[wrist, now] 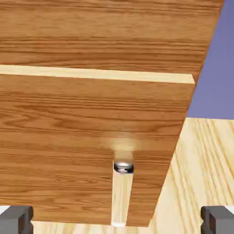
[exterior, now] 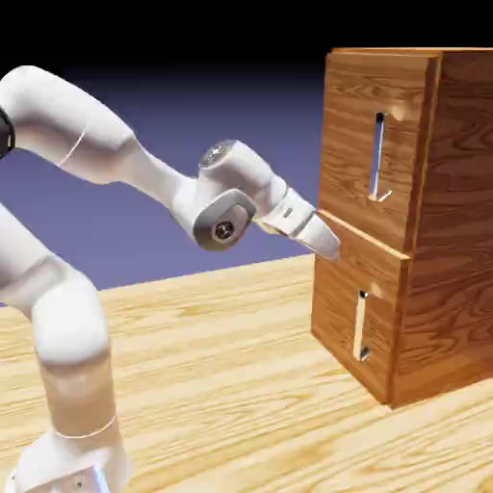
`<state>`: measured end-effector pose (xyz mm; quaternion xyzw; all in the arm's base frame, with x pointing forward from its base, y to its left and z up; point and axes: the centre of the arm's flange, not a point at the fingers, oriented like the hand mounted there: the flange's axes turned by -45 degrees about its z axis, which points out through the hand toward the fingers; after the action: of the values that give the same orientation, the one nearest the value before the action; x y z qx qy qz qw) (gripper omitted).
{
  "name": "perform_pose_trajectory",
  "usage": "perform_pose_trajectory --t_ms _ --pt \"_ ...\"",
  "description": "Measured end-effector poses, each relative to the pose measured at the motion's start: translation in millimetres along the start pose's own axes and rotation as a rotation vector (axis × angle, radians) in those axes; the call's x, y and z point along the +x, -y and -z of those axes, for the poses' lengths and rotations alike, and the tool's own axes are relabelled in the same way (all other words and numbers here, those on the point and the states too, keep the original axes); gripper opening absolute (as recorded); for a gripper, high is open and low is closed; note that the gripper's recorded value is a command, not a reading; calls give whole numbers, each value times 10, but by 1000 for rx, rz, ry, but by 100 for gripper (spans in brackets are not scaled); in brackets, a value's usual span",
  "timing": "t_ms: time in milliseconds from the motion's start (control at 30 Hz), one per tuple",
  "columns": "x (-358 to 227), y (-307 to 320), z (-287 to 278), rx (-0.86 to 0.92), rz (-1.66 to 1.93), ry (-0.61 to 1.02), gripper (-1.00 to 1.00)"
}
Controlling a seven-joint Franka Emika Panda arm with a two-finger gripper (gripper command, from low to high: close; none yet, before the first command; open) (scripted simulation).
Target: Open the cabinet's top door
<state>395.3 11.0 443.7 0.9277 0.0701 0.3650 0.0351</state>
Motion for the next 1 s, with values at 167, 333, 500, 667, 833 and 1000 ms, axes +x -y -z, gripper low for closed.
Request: perform_pose_trajectory --t_ms 167,333,500,667,833,1000 --pt "-295 281 -611 -10 415 207 100" --pt "-716 544 -1146 76 805 388 100" --pt "-1164 822 -1531 238 1170 499 100" --pt "-1526 1129 -1744 433 1510 504 100" --pt "-1706 1438 -1801 604 1824 391 100" --pt "-1648 1696 -1732 684 2113 175 100"
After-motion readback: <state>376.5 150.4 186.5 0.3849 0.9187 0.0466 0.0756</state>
